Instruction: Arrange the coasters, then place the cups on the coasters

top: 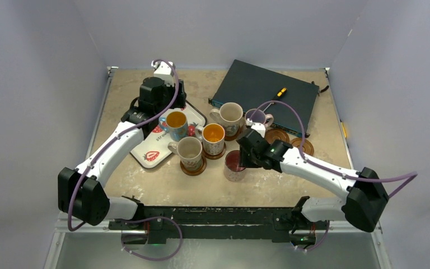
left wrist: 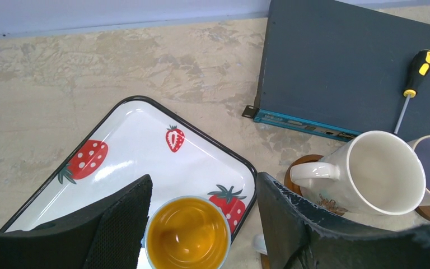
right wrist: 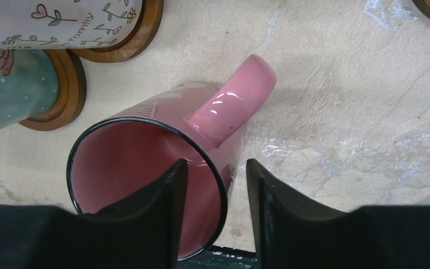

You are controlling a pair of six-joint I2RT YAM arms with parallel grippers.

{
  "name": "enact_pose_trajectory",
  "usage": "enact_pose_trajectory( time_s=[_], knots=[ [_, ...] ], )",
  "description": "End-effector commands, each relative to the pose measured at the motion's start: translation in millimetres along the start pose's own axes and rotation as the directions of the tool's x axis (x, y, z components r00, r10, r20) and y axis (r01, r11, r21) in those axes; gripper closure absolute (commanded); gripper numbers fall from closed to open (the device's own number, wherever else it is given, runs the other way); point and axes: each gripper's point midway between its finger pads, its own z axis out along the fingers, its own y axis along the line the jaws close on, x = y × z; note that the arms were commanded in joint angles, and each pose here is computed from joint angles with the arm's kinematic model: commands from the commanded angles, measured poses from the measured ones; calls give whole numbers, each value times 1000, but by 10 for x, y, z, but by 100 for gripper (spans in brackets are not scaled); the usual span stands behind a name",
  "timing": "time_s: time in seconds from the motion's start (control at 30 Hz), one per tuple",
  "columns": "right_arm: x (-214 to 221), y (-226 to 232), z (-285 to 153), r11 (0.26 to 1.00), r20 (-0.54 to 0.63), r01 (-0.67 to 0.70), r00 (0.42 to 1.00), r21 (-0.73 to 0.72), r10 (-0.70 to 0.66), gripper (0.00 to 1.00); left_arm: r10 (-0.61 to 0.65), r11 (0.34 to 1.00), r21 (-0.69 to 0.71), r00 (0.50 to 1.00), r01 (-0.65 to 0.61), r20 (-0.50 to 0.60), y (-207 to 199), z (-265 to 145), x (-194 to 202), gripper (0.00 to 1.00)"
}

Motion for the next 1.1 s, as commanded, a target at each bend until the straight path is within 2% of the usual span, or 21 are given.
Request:
enact_pose_trajectory(
  time_s=[0.0,0.1,0.17,0.3,0.47,0.8,1.07],
  knots=[
    [-124,14,-14,997,48,-19,999,77,15,68,-10,1000,-9,997,11,79,9,-99,-218,35],
    [-129,-10,-34,994,47,-32,999,106,27,92,-8,1000,-23,996,10,87,36,-118,-242,35],
    [-169,-20,-105,992,55,-52,997,115,45,100,-8,999,-32,996,11,94,57,-136,-254,35],
    [-241,-92,-331,987,76,-88,994,133,79,100,-10,999,-38,994,14,105,66,-166,-284,35],
    [-400,-477,-503,961,117,-140,986,240,114,100,-9,998,-53,993,15,116,93,-193,-318,35],
    [-887,-1220,-560,893,244,-247,956,377,162,100,-8,997,-71,991,18,133,128,-242,-367,35],
    [-1399,-1550,-500,883,331,-283,930,375,158,100,-9,997,-72,990,19,138,131,-259,-382,35]
  ],
)
